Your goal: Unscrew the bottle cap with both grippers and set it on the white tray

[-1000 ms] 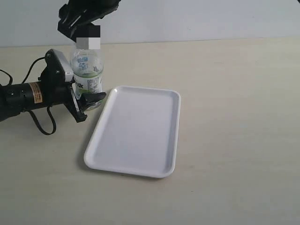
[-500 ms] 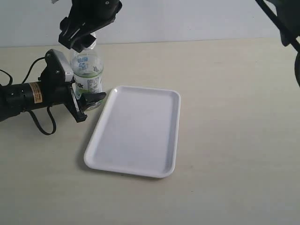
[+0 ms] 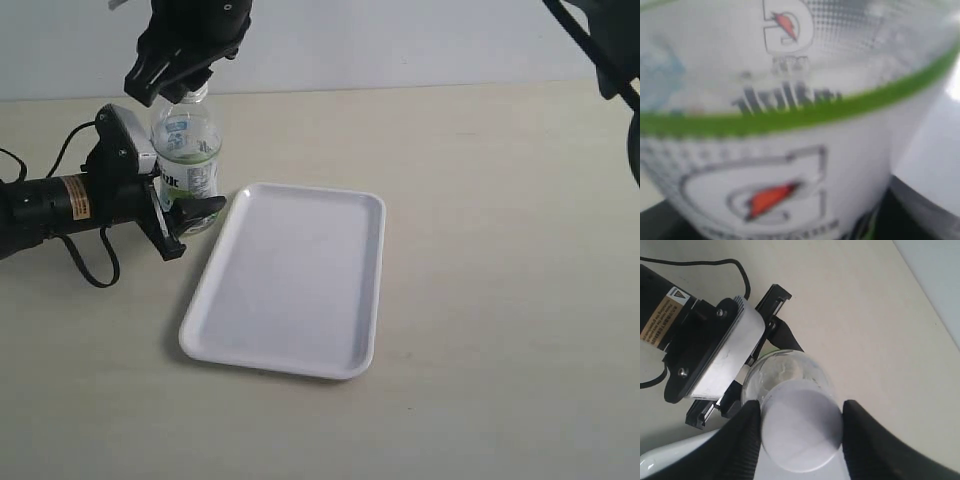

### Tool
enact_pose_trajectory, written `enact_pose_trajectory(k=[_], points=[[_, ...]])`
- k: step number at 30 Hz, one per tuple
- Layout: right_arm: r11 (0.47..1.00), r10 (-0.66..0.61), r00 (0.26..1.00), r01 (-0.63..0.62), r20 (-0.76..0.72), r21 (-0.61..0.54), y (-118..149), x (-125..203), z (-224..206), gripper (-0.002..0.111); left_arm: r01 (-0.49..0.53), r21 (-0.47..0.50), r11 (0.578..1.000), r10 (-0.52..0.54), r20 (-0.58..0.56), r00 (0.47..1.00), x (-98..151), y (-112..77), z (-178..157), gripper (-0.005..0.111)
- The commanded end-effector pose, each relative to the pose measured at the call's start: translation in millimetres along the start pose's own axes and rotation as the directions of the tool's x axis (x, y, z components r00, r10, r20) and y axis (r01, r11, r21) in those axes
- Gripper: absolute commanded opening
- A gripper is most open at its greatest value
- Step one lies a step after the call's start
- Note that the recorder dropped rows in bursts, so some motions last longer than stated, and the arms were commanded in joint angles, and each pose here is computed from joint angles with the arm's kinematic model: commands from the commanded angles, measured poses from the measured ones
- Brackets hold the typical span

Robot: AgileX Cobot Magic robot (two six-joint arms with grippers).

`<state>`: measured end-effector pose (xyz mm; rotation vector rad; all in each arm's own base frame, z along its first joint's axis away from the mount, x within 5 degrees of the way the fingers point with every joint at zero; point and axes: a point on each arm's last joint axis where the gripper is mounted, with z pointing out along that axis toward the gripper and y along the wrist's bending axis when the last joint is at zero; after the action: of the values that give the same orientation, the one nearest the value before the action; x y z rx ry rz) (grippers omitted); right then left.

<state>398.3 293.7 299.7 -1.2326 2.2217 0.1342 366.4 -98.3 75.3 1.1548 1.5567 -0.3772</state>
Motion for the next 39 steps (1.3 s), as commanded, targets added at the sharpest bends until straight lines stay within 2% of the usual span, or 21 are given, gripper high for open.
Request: enact_pose_trajectory(k=[1, 4, 10, 21, 32, 39], points=[[0.999, -0.033, 0.999, 0.033, 0.008, 0.016, -2.5, -0.5, -0.5, 0.015, -0.008, -0.006, 1.000, 0.008, 0.024, 1.000, -6.5, 1.1, -0.5, 0.000], [0.999, -0.040, 0.999, 0.040, 0.005, 0.015, -2.4, -0.3, -0.5, 0.000, -0.008, -0.006, 1.000, 0.008, 0.024, 1.000, -6.5, 1.1, -0.5, 0.000], [0.996, -0.082, 0.997, 0.082, 0.014, 0.020, -2.8, -1.2, -0.6, 0.000, -0.008, -0.006, 1.000, 0.008, 0.024, 1.000, -6.5, 1.1, -0.5, 0.000], [0.938, -0.345, 0.938, 0.344, 0.017, 0.030, -3.2, -2.1, -0.6, 0.000, -0.008, -0.006, 1.000, 0.008, 0.024, 1.000, -6.5, 1.1, -0.5, 0.000], [0.825, -0.565, 0.825, 0.565, 0.012, 0.032, -2.9, -2.3, -0.6, 0.000, -0.008, -0.006, 1.000, 0.008, 0.024, 1.000, -6.5, 1.1, -0.5, 0.000], [0.709, -0.705, 0.709, 0.704, 0.026, 0.025, -1.0, -3.0, -0.6, 0.000, -0.008, -0.006, 1.000, 0.008, 0.024, 1.000, -6.5, 1.1, -0.5, 0.000]])
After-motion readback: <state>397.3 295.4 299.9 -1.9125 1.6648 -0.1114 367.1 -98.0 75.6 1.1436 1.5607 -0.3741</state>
